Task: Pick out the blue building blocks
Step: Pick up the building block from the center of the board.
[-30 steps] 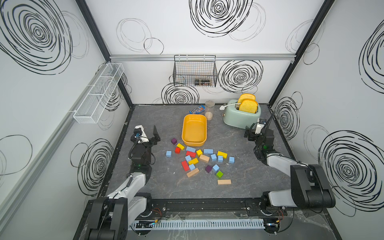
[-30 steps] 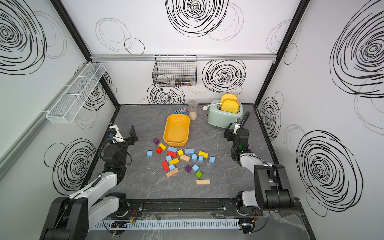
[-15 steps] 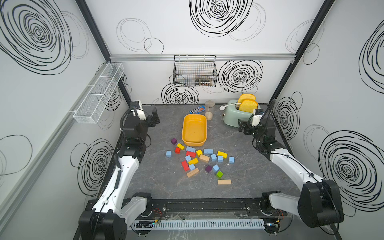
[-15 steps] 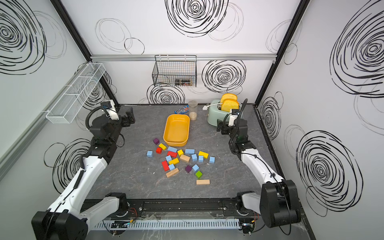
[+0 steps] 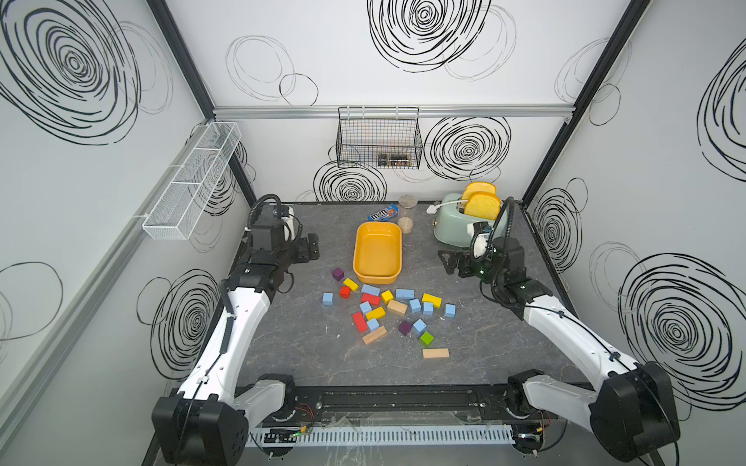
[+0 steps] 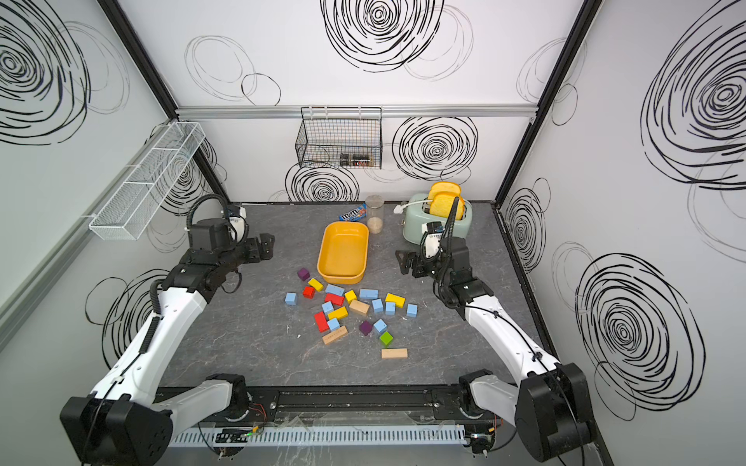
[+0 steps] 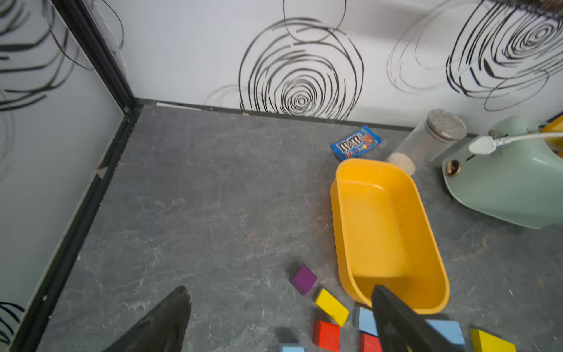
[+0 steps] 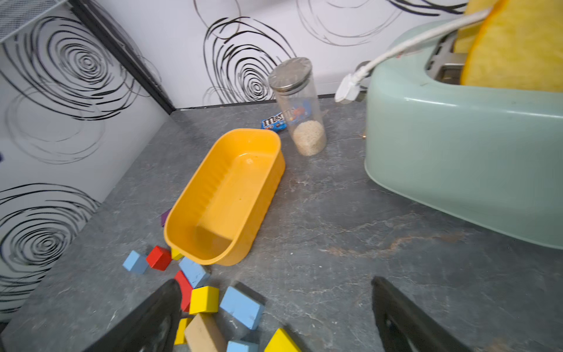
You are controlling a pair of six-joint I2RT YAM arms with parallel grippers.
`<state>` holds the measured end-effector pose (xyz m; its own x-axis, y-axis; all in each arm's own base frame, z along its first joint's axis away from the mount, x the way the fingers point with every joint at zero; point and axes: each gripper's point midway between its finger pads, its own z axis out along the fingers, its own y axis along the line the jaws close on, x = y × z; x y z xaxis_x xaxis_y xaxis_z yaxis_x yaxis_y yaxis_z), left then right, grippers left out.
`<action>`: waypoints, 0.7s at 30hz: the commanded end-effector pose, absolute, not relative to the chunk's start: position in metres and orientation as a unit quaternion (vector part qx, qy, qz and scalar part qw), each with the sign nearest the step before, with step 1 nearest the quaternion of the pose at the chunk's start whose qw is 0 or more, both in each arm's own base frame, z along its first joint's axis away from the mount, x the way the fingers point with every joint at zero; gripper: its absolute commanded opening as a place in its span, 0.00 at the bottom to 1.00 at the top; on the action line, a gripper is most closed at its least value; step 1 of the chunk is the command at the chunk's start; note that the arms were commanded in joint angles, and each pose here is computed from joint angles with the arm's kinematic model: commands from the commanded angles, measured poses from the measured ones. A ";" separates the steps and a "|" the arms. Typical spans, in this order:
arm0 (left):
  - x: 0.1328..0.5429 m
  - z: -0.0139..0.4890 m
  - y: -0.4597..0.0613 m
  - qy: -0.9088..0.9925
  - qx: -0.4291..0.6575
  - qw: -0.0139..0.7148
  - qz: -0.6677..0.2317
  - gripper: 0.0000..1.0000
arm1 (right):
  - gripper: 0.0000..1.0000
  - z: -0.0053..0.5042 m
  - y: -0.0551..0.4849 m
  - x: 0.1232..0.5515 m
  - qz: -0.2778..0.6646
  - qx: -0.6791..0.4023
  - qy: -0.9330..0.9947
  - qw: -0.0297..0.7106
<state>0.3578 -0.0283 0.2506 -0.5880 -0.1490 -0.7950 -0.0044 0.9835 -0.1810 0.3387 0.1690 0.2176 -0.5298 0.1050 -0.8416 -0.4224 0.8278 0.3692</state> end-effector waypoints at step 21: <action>0.308 0.104 -0.062 0.971 -0.040 0.226 -0.066 0.98 | 0.98 0.180 0.234 0.269 0.362 -0.195 0.826 0.385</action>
<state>0.3083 -0.0603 0.1152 -0.8853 -0.0891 -0.4565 -0.0256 0.9893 -0.1435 0.2701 0.2311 0.1763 -0.6458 -0.0422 -0.7623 -0.5818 0.6737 0.4556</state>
